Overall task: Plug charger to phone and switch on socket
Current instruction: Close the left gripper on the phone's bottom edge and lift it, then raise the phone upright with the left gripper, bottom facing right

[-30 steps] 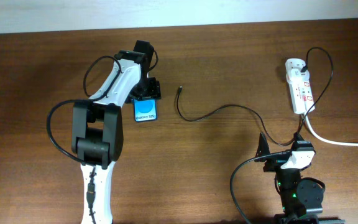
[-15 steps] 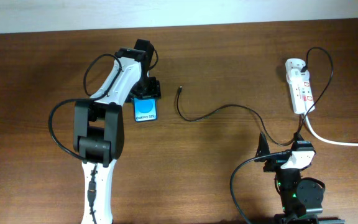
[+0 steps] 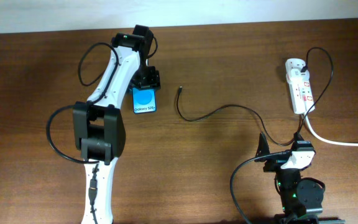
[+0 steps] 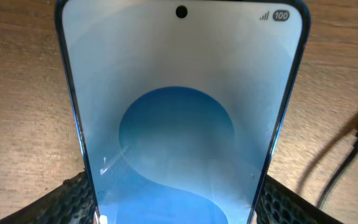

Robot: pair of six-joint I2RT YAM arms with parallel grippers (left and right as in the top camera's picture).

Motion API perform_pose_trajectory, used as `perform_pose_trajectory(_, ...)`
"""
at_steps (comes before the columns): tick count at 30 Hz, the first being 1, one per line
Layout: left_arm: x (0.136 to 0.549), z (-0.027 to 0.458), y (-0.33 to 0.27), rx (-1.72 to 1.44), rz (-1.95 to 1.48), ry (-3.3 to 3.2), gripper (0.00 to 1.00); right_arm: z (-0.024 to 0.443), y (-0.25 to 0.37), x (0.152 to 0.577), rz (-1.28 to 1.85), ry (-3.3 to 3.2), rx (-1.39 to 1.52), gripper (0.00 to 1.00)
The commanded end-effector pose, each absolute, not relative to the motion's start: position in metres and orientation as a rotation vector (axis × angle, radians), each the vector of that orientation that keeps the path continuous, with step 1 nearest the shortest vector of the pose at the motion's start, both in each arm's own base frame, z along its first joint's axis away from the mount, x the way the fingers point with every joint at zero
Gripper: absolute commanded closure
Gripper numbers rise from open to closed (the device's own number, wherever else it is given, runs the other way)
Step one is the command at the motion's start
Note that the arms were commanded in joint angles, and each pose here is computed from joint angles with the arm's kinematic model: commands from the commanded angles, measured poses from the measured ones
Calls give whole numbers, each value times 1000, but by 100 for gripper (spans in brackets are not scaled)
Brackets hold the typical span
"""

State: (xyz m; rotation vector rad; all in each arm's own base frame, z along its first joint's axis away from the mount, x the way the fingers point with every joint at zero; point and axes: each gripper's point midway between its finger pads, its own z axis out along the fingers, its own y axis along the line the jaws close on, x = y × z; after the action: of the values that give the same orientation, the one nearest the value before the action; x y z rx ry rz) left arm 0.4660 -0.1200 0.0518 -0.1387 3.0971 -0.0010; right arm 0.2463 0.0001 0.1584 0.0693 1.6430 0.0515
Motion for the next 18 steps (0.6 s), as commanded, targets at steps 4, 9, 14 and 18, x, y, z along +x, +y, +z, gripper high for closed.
perform_pose_trajectory(4,481,113,-141,-135,-202,3007,100,155,0,246,50,1649,70,2)
perform_pose_trajectory(9,467,139,-160,-482,-407,3023,100,155,0,246,50,1649,70,2)
perform_pose_trajectory(14,442,154,-199,-489,-810,3115,100,155,0,246,50,1649,70,2)
perform_pose_trajectory(18,437,155,-198,-507,-824,3133,100,155,0,246,50,1649,70,2)
